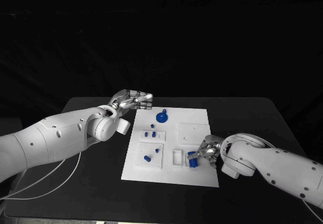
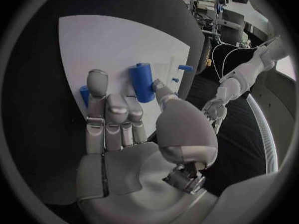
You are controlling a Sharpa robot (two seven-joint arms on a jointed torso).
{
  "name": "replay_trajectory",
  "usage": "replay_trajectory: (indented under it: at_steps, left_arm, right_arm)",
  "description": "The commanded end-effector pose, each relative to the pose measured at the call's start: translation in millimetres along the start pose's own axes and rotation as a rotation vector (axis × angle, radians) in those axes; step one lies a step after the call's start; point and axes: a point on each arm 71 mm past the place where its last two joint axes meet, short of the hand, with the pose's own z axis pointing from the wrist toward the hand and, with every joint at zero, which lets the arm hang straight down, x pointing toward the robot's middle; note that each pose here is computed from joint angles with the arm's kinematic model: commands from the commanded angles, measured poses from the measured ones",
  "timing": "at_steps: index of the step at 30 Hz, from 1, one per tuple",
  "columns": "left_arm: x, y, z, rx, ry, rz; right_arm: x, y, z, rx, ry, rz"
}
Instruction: Assemble the parts on the task board
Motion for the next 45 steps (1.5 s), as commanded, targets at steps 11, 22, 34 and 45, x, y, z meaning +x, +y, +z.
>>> replay_trajectory:
  at_steps: [11,22,34,45]
  left_arm:
    - [4.4,0.2,0.9,0.006,0.025,-0.017]
    - [4.4,1.0,1.1,0.005,0.026,-0.017]
    - [7.8,1.3,2.7,0.004,0.036,-0.021]
    - [8.9,1.5,3.4,0.002,0.041,-0.023]
  right_arm:
    - [13.7,-10,-1.0,0.029,0.023,-0.007]
    - [4.8,-7,-12.2,0.012,0.019,0.057]
    - [-8.5,2,-17.3,-0.007,0.01,0.088]
    - [-5.6,15,-13.9,-0.028,0.032,0.096]
